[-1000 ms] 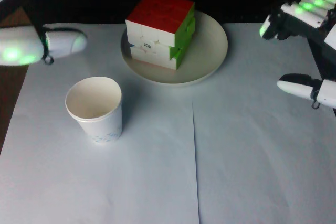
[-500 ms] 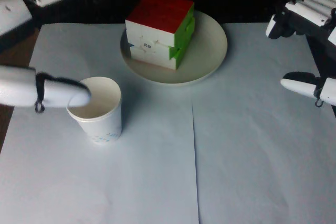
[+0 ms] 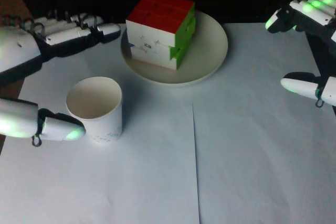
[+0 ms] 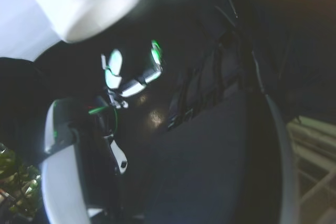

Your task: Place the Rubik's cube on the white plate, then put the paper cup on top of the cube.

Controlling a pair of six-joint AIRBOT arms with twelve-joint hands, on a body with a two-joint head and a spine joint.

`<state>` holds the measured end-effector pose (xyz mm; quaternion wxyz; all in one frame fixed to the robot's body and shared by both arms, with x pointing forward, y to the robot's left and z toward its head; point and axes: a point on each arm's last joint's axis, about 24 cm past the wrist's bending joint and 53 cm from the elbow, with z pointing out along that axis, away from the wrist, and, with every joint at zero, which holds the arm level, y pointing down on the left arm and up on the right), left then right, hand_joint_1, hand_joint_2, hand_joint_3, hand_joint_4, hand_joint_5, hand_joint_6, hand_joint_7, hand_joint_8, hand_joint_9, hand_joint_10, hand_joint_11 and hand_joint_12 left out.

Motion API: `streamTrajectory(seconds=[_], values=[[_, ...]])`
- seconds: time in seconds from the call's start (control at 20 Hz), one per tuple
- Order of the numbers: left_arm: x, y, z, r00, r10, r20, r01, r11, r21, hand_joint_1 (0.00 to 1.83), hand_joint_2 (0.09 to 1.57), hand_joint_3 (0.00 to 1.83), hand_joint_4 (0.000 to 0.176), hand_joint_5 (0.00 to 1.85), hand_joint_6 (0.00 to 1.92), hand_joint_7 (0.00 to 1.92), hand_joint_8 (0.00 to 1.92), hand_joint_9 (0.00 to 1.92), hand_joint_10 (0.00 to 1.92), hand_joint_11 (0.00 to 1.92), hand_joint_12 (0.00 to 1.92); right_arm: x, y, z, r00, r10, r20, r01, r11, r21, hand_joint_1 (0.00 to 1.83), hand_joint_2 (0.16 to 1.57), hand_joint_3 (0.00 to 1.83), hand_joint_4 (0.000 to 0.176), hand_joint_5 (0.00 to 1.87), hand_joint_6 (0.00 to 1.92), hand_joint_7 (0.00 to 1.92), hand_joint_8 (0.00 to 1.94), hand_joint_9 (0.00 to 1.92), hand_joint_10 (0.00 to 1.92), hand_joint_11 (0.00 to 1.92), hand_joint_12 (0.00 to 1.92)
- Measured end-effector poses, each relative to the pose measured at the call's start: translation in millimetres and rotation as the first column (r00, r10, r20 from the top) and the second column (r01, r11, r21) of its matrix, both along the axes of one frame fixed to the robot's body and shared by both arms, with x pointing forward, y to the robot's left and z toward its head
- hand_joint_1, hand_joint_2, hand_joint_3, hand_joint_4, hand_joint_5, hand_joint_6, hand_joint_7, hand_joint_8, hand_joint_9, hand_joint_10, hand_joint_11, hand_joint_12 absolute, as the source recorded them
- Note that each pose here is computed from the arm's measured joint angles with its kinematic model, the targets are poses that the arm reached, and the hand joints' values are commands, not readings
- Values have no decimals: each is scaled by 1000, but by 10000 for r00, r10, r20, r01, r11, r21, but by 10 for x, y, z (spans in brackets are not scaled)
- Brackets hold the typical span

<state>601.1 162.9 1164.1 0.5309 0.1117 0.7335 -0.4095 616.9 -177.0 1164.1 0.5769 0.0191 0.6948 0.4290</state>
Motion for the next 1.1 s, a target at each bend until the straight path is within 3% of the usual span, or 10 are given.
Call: streamTrajectory(seconds=[0.2,0.25,0.3,0.45,0.65,0.7,0.8,0.9,1.0,1.1], values=[[2,-77,-238,9990,-75,-442,92,9992,380,655,1038,14,45,0,0,0,0,0,0,55,28,3,-5,2,10000,-21,3,21,10000,5,840,1203,0,0,2,1130,122,1096,46,1372,0,1757],[10,-87,-268,9988,-81,-477,101,9991,422,659,1053,15,52,0,0,0,0,0,0,26,23,6,-8,-1,10000,-41,-10,41,10000,10,859,1191,0,0,14,1141,147,1097,87,1364,0,1747],[27,-85,-290,9986,-38,-521,60,9991,429,689,1044,0,98,0,0,0,0,0,0,8,370,5,-7,1,10000,-37,0,37,10000,9,803,1201,0,0,1,1123,129,1122,101,1382,0,1743],[53,-97,-359,9980,2,-626,30,9987,513,864,1041,1,70,38,6,108,11,167,49,0,1160,5,-7,0,10000,-34,-4,34,10000,9,824,1199,0,0,10,1128,123,1142,87,1401,0,1789],[55,-110,-449,9966,31,-822,26,9976,699,1043,1073,0,81,219,20,242,24,238,106,0,1421,-4,-20,-48,9999,-50,-126,49,9999,-93,800,1205,4,0,3,1133,127,1184,122,1453,0,1762],[66,-97,-448,9967,66,-815,-8,9975,712,1029,1139,0,74,283,4,333,17,43,802,0,1569,-2,-23,-50,9999,-62,-137,61,9999,-90,830,1198,0,0,12,1139,135,1146,99,1391,0,1752],[71,-94,-445,9965,94,-828,-38,9977,682,1081,1156,3,69,394,35,418,74,0,1193,0,1706,-3,-22,-46,9999,-59,-123,58,9999,-83,823,1201,1,0,21,1085,121,1136,85,1420,0,1744],[71,-98,-425,9969,74,-781,-26,9981,614,1141,1172,1,93,288,508,90,1052,7,1497,0,1815,-5,-19,-47,9999,-43,-118,42,9999,-92,797,1210,3,0,23,1057,120,1116,81,1453,0,1769],[63,-110,-417,9977,6,-681,38,9979,653,1124,1215,8,85,134,1034,2,1429,15,1702,13,1920,-4,-22,-49,9999,-56,-128,55,9999,-90,843,1206,0,0,19,1093,134,1211,69,1443,0,1750],[57,-115,-413,9981,-2,-619,45,9976,693,1114,1225,3,72,161,1065,22,1408,35,1688,20,1921,-4,-21,-48,9999,-52,-124,51,9999,-89,820,1208,1,0,6,1089,113,1150,63,1409,0,1747]])
